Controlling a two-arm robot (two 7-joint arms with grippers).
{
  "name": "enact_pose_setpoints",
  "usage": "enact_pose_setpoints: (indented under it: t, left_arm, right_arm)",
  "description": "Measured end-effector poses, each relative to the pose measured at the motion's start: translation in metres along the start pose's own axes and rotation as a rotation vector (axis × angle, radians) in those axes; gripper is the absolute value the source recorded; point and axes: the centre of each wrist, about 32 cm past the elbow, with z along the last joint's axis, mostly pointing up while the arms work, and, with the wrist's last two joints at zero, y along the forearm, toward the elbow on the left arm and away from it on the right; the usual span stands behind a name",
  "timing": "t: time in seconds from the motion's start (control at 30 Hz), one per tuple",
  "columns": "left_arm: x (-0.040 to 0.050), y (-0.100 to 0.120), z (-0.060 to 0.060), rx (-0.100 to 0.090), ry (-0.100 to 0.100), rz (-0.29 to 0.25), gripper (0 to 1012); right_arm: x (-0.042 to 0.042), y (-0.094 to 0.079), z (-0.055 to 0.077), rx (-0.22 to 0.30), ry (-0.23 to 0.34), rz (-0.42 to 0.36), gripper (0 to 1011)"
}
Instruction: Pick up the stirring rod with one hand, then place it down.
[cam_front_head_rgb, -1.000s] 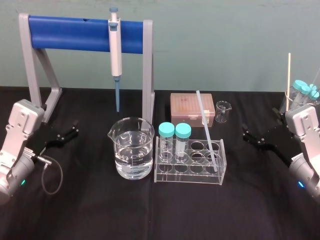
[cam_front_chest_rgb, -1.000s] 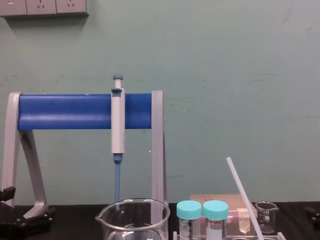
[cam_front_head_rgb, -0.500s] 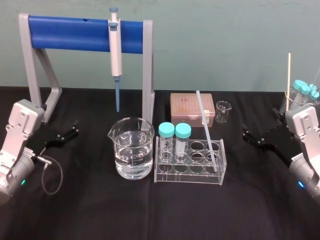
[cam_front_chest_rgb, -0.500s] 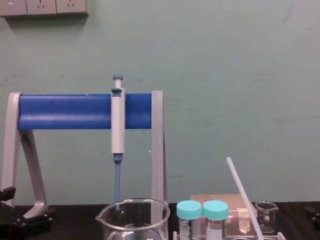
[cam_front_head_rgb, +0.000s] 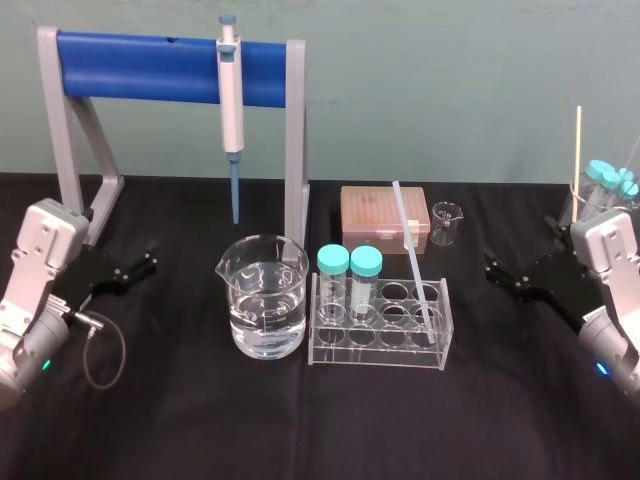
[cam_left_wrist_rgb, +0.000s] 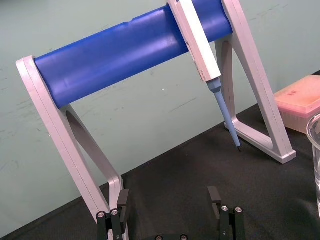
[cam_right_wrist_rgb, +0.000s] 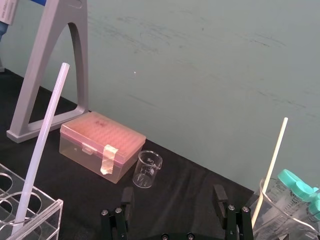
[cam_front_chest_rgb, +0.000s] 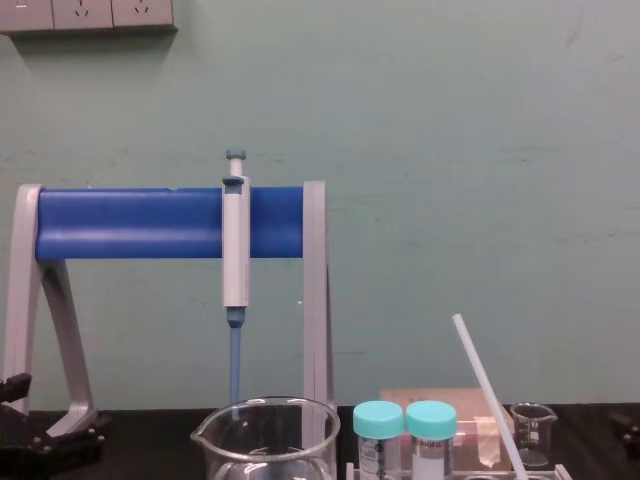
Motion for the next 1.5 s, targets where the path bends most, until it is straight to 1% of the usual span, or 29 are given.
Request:
enact_pose_setpoints:
  t: [0.1,0.17,0.3,0.33,0.4,0.43,0.53,0.57,0.63,0.73,0.77,0.87,0.97,1.0,1.07,1.13,1.2,1.3,1.5]
  left_arm:
    - [0.0000,0.000,0.000,0.000,0.000,0.000,1000]
    - [0.0000,0.000,0.000,0.000,0.000,0.000,1000]
    - [0.0000,0.000,0.000,0.000,0.000,0.000,1000]
    - [0.0000,0.000,0.000,0.000,0.000,0.000,1000]
    - [0.0000,0.000,0.000,0.000,0.000,0.000,1001]
    - [0.0000,0.000,0.000,0.000,0.000,0.000,1000]
    - [0.0000,0.000,0.000,0.000,0.000,0.000,1000]
    - [0.0000,0.000,0.000,0.000,0.000,0.000,1000]
    - [0.0000,0.000,0.000,0.000,0.000,0.000,1000]
    - [0.0000,0.000,0.000,0.000,0.000,0.000,1000]
    - [0.0000,0.000,0.000,0.000,0.000,0.000,1000]
    - [0.0000,0.000,0.000,0.000,0.000,0.000,1000]
    - [0.0000,0.000,0.000,0.000,0.000,0.000,1000]
    - [0.0000,0.000,0.000,0.000,0.000,0.000,1000]
    - [0.0000,0.000,0.000,0.000,0.000,0.000,1000]
    - [0.0000,0.000,0.000,0.000,0.000,0.000,1000]
    - [0.0000,0.000,0.000,0.000,0.000,0.000,1000]
    - [0.0000,0.000,0.000,0.000,0.000,0.000,1001]
    - [0.0000,0.000,0.000,0.000,0.000,0.000,1001]
  right_arm:
    - [0.0008,0.001,0.001,0.002,0.005,0.001,1003]
    - [0.0016,0.001,0.002,0.004,0.018,0.007,1003]
    - [0.0031,0.004,0.009,0.017,0.075,0.018,1003]
    - [0.0034,0.006,0.013,0.018,0.107,0.026,1003]
    - [0.0036,0.007,0.018,0.015,0.146,0.036,1003]
    - [0.0033,0.009,0.024,0.016,0.184,0.050,1003]
    - [0.0026,0.012,0.032,0.015,0.239,0.076,1003]
    - [0.0020,0.013,0.037,0.016,0.274,0.097,1003]
    - [0.0010,0.016,0.042,0.022,0.305,0.120,1003]
    - [-0.0022,0.021,0.053,0.040,0.363,0.177,1003]
    - [-0.0029,0.022,0.055,0.044,0.373,0.186,1003]
    - [-0.0058,0.027,0.062,0.058,0.391,0.222,1003]
    - [-0.0099,0.031,0.067,0.068,0.396,0.251,1003]
    - [-0.0099,0.031,0.067,0.068,0.396,0.251,1003]
    - [-0.0134,0.036,0.069,0.067,0.393,0.268,1003]
    - [-0.0150,0.038,0.070,0.064,0.391,0.273,1003]
    - [-0.0165,0.041,0.071,0.058,0.389,0.277,1003]
    - [-0.0205,0.047,0.073,0.033,0.382,0.281,1003]
    - [-0.0250,0.053,0.073,-0.001,0.376,0.283,1003]
